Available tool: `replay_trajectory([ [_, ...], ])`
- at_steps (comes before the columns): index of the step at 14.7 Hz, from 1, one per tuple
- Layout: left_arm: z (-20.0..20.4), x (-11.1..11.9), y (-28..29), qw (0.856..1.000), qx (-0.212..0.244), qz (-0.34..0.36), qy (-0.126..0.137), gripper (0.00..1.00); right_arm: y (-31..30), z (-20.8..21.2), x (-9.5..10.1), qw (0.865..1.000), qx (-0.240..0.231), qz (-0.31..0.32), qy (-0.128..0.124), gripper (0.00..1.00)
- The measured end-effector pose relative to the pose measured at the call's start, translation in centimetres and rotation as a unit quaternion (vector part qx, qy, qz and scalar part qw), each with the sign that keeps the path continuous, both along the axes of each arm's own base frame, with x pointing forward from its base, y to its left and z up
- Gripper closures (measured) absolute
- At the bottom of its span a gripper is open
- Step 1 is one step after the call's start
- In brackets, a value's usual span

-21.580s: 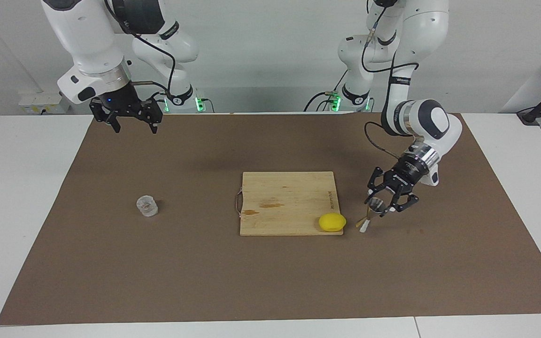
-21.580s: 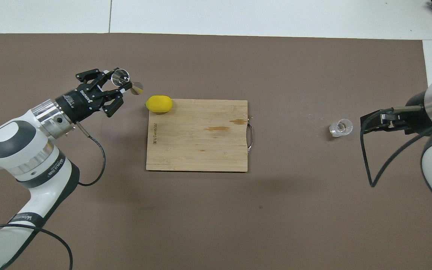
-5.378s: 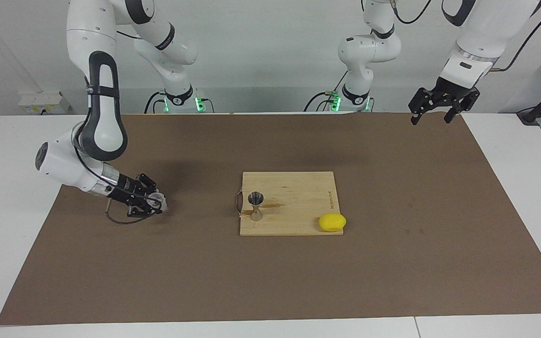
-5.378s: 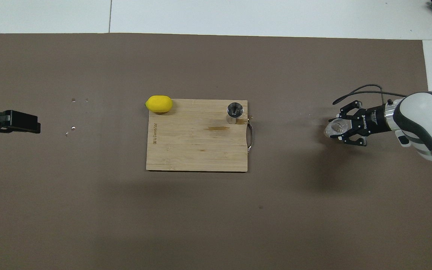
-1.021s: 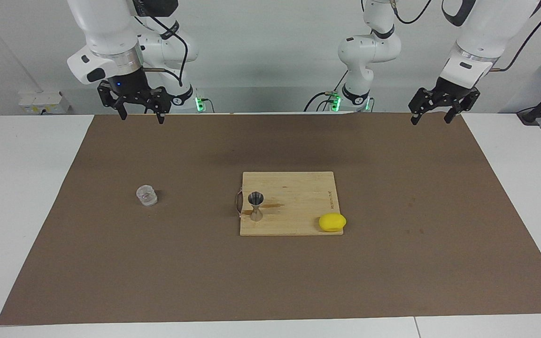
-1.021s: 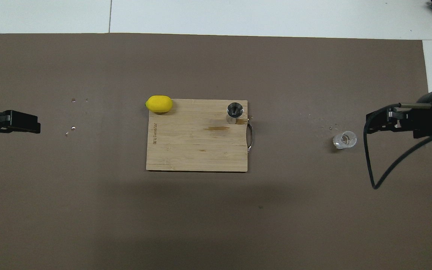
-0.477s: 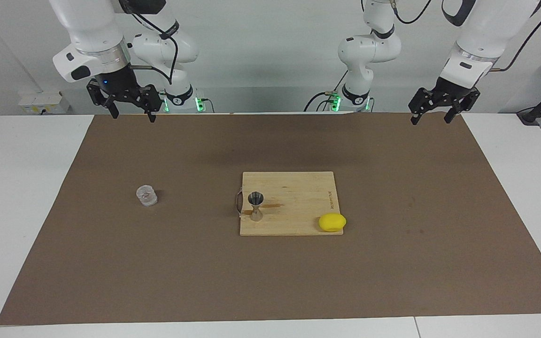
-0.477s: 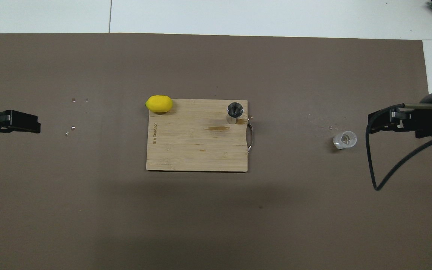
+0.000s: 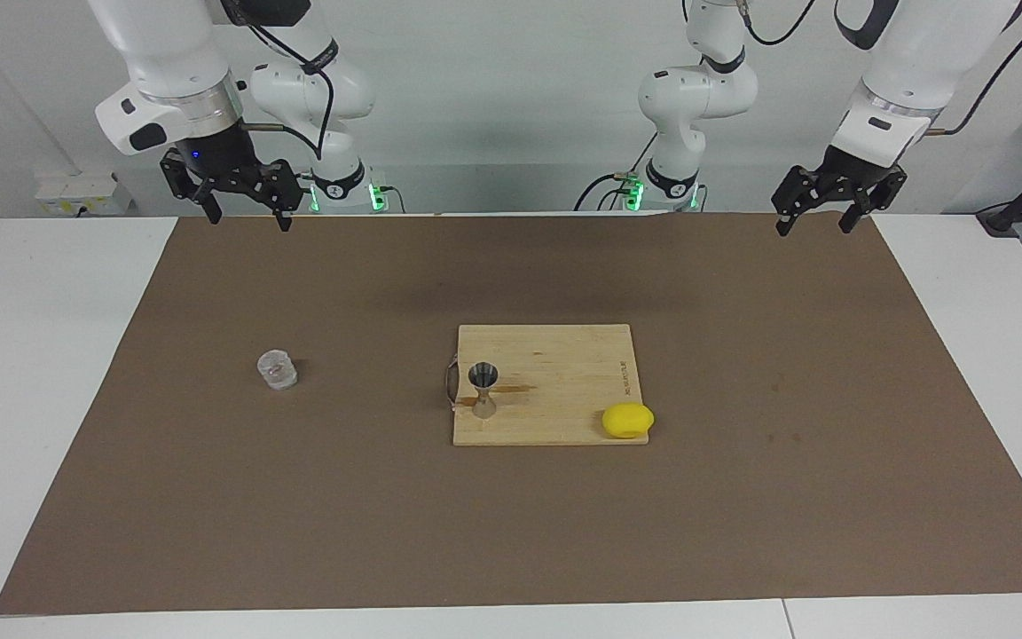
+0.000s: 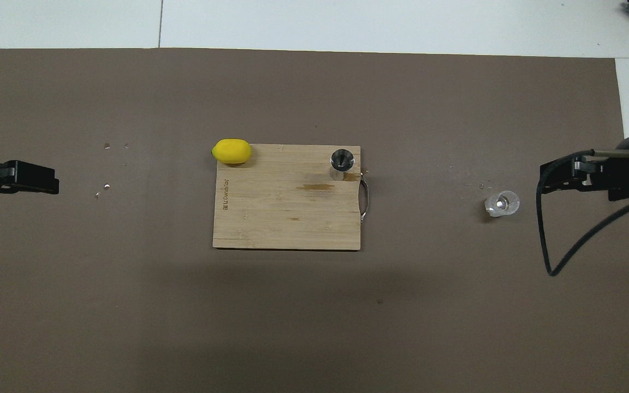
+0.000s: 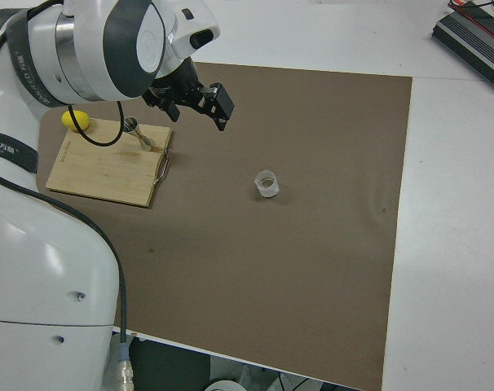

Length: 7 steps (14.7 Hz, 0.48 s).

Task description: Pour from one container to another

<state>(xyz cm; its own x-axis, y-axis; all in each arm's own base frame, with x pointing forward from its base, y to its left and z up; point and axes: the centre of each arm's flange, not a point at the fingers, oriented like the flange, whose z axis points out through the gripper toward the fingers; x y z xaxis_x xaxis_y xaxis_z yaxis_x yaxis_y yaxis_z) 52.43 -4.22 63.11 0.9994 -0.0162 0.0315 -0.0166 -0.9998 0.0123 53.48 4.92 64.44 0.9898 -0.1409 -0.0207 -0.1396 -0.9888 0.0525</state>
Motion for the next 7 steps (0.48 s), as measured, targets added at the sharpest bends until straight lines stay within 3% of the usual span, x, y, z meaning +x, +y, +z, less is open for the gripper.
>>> replay_trajectory([
  [7,0.00,0.00,0.00,1.000,0.000,0.000,0.000,0.00,-0.65,0.03,-0.13,1.000,0.002,-0.004,0.005,0.00],
])
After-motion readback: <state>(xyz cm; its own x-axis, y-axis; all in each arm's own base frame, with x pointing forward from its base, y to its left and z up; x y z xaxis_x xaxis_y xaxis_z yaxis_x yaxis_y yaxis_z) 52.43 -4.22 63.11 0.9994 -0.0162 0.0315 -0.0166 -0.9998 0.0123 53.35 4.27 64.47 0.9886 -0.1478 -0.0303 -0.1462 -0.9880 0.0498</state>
